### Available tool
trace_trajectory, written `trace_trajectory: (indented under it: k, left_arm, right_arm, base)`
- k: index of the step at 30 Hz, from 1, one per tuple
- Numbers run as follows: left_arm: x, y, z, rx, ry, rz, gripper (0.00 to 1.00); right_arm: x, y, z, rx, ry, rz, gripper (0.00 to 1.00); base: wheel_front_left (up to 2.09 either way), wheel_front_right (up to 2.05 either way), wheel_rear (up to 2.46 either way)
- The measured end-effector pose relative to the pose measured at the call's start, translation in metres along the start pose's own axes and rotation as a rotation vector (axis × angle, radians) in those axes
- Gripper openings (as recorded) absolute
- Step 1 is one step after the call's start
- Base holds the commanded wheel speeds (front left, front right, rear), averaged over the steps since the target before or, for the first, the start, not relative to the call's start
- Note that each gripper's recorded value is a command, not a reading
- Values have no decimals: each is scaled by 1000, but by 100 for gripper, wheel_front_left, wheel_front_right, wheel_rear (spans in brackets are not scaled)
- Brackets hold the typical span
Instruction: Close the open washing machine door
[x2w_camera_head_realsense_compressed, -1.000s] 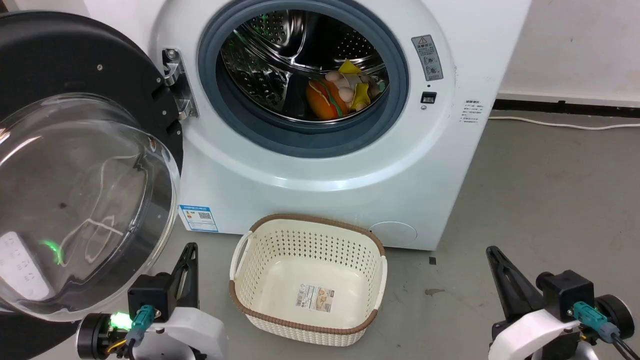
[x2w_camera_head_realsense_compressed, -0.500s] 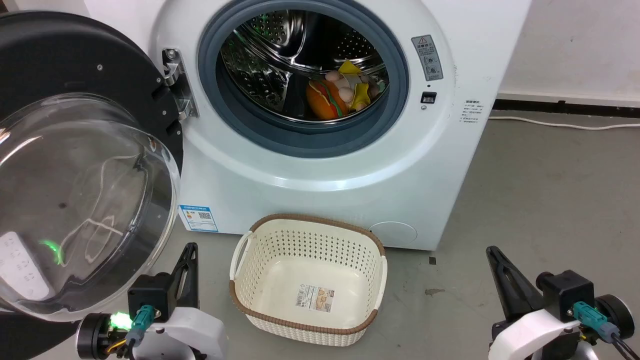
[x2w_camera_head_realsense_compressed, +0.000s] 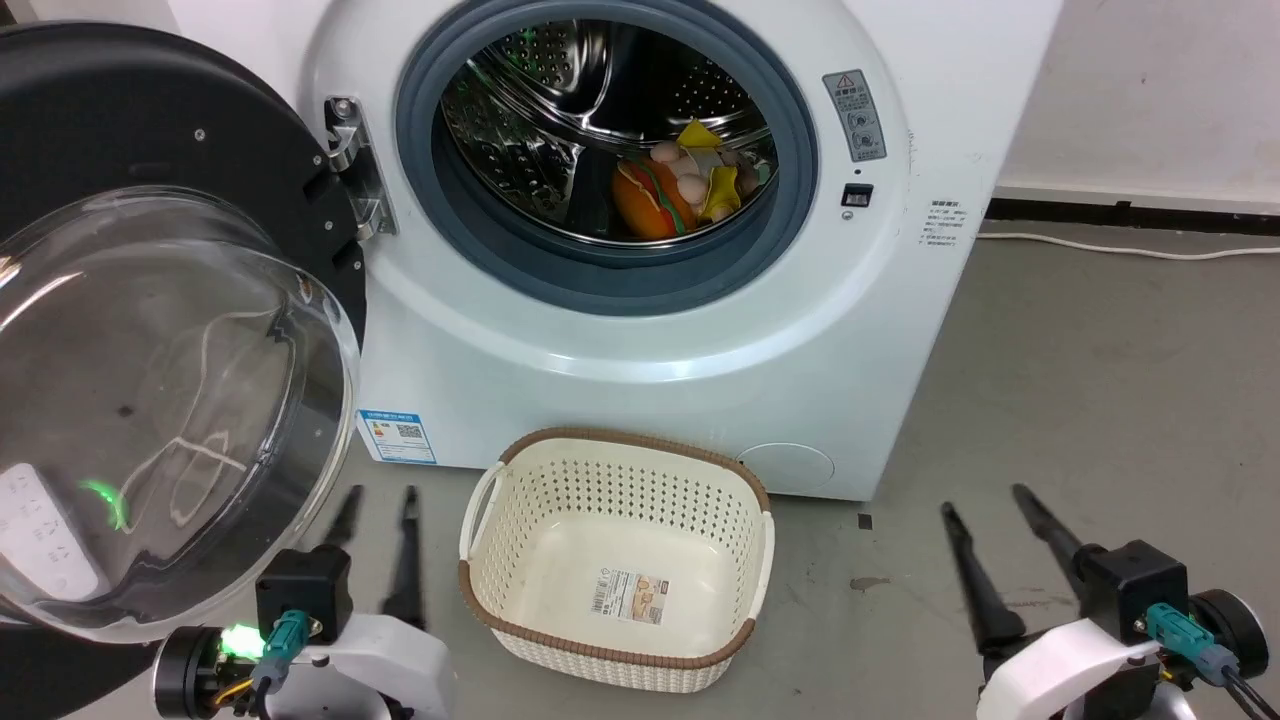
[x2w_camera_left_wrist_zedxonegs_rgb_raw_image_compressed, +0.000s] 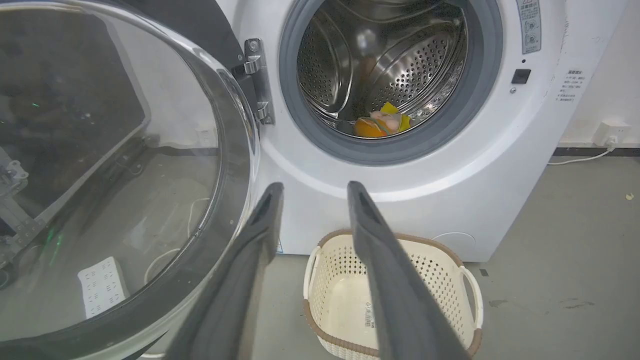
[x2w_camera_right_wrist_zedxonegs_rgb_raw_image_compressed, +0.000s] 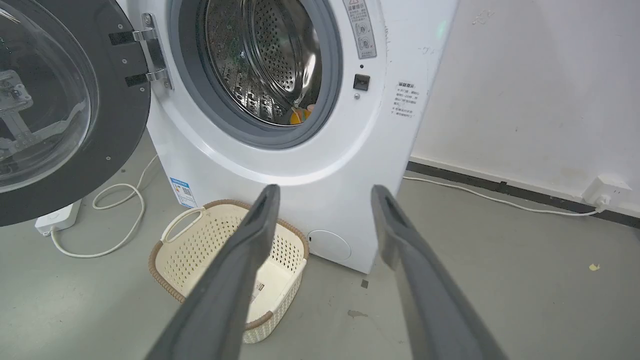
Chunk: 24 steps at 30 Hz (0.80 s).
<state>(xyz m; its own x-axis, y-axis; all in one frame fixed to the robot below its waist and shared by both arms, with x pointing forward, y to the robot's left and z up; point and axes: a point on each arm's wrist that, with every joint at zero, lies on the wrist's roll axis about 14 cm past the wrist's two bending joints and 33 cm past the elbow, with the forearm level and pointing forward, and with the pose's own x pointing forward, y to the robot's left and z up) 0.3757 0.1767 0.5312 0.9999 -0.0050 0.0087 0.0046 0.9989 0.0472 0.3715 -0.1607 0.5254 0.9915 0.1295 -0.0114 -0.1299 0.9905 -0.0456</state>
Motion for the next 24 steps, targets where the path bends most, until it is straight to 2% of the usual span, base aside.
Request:
trace_trajectory:
  k: [24]
  left_arm:
    - [-8,9,2,1,-33,25,100]
  right_arm:
    - [7,13,3,27,-35,42,100]
  base:
    - [0,0,0]
